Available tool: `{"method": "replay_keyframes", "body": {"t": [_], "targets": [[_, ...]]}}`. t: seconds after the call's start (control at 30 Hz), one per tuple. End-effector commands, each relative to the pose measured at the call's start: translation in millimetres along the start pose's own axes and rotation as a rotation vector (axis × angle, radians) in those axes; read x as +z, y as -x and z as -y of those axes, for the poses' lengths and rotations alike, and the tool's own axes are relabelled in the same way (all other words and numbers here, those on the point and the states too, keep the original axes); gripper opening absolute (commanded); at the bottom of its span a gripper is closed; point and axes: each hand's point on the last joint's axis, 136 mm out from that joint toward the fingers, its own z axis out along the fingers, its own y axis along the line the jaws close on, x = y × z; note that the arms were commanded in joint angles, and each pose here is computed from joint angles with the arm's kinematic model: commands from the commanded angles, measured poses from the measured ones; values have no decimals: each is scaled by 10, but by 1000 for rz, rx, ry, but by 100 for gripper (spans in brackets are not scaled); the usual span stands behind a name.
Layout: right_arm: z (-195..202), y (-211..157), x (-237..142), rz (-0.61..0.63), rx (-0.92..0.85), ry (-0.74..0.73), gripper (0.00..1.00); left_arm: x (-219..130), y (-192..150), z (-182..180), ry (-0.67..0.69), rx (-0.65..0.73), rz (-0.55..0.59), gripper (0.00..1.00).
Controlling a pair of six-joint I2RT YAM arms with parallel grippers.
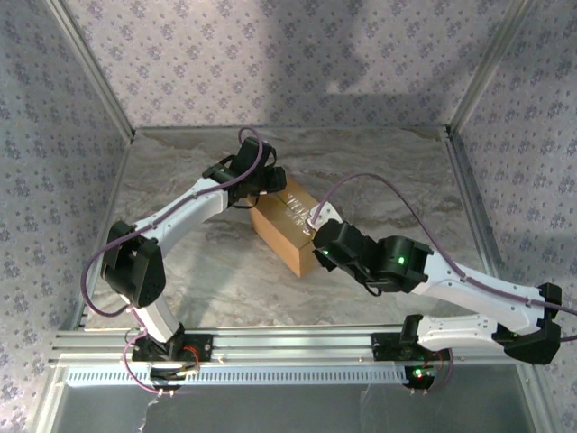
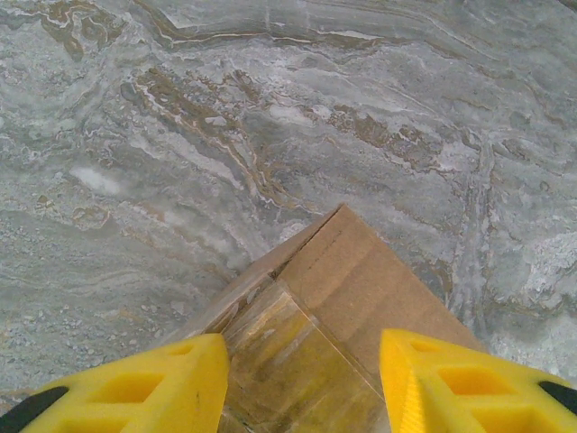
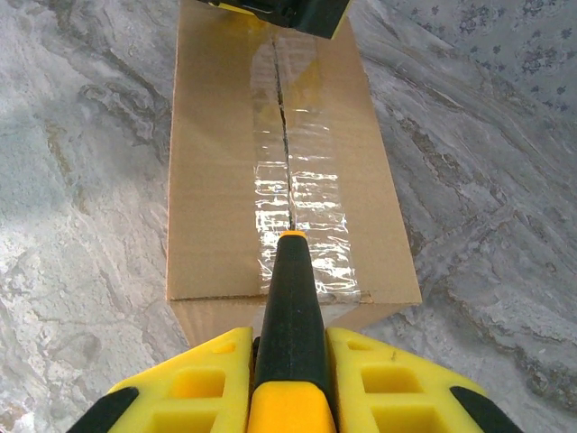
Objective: Unpack the express box
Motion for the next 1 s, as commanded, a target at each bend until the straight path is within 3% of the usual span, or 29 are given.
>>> {"method": "replay_keyframes", "body": {"t": [0.0, 0.97], "targets": [[103, -288, -66, -86, -35, -33, 0, 80, -89, -525, 186, -19, -27, 51], [142, -412, -163, -99, -34, -53, 0, 48, 34, -670, 245, -26, 4, 51]]}}
